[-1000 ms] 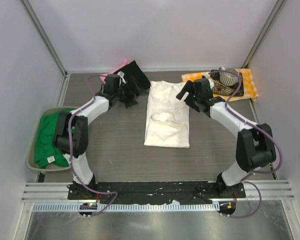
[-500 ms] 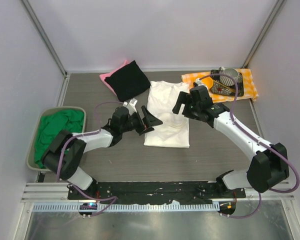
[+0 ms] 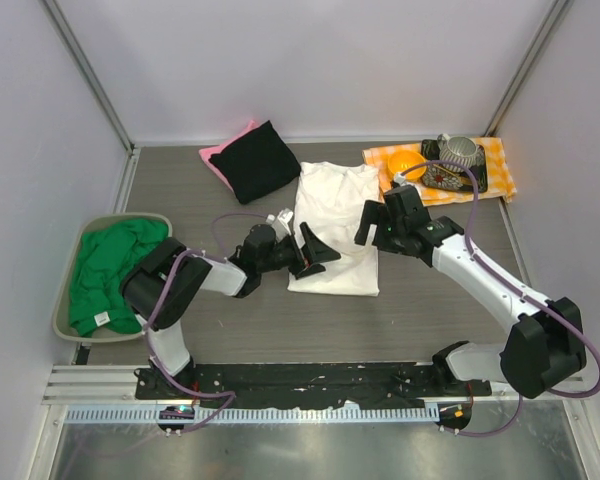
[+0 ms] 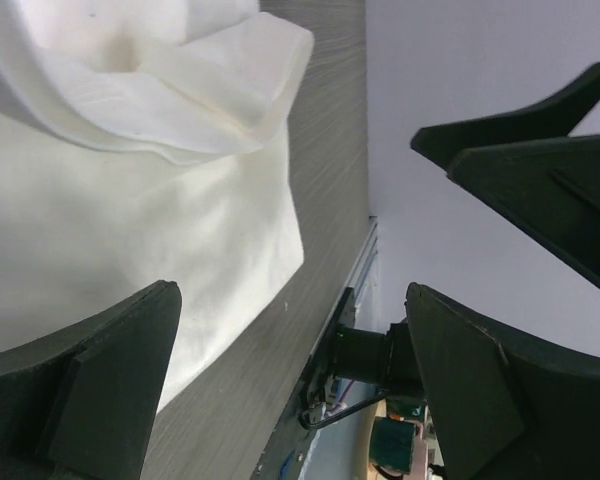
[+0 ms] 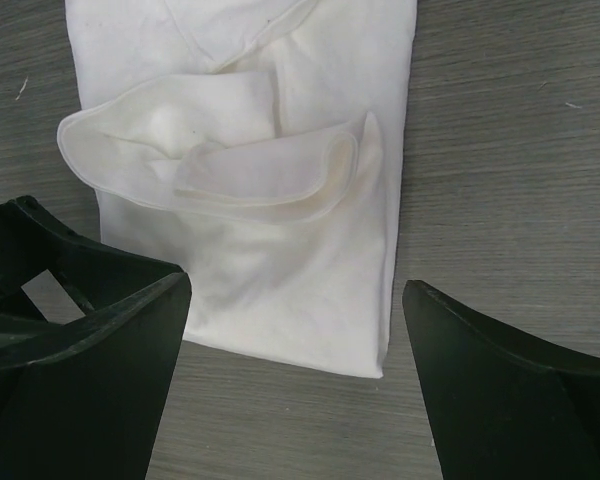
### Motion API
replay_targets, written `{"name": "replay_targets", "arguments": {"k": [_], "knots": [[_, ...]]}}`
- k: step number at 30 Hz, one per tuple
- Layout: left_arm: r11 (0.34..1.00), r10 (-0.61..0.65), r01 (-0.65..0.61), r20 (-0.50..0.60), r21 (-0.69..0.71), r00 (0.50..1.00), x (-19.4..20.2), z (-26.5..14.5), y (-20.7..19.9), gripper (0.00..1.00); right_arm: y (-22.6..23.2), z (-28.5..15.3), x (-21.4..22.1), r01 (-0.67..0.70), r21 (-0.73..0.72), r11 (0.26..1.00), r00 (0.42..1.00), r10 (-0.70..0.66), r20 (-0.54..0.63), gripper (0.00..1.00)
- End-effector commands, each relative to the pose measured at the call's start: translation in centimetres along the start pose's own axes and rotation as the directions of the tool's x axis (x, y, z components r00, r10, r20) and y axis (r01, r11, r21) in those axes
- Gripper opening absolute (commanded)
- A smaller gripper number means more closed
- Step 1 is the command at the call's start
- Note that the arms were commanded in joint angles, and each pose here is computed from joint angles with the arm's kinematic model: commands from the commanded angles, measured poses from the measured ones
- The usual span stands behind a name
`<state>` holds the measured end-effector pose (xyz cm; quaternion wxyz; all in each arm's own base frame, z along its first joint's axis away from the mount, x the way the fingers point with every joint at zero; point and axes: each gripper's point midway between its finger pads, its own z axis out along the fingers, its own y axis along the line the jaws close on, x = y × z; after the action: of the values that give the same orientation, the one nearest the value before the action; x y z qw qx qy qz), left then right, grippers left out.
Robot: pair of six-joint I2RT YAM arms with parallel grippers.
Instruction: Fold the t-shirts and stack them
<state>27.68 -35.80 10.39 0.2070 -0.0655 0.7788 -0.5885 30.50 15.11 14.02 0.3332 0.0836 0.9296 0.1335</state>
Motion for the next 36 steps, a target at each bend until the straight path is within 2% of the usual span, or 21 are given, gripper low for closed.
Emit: {"name": "replay_targets", "arguments": {"k": [1, 4, 12, 20, 27, 36], "knots": [[0.989, 0.038, -0.043, -0.033, -0.145, 0.999, -0.3, 0.1, 1.4, 1.00, -0.3, -0.6, -0.6, 0.021, 0.007, 1.000, 0.999, -0.022, 0.037, 0.93], [0.961, 0.087, -0.095, -0.039, -0.258, 0.995, -0.8, -0.4, 2.8, 1.00, -0.2, -0.2, -0.3, 0.019, 0.000, 1.000, 0.999, -0.019, 0.026, 0.93], [0.929, 0.100, -0.114, -0.058, -0.352, 0.993, -0.4, -0.9, 5.5, 1.00, 3.4, 0.1, 0.1, -0.054, -0.169, 0.984, 0.998, 0.051, -0.021, 0.93], [0.913, 0.068, -0.085, -0.057, -0.398, 0.996, 1.1, -1.8, 8.8, 1.00, 7.4, 1.0, 0.5, -0.253, -0.325, 0.911, 0.967, 0.227, -0.117, 0.93], [0.912, 0.050, -0.069, -0.058, -0.405, 0.997, 2.0, -2.3, 10.0, 1.00, 7.9, 3.9, 3.0, -0.373, -0.323, 0.870, 0.924, 0.317, -0.213, 0.93], [0.913, 0.051, -0.068, -0.053, -0.402, 0.997, 2.2, -2.8, 10.0, 1.00, 8.6, 7.0, 3.7, -0.436, -0.311, 0.844, 0.895, 0.372, -0.246, 0.93]]}}
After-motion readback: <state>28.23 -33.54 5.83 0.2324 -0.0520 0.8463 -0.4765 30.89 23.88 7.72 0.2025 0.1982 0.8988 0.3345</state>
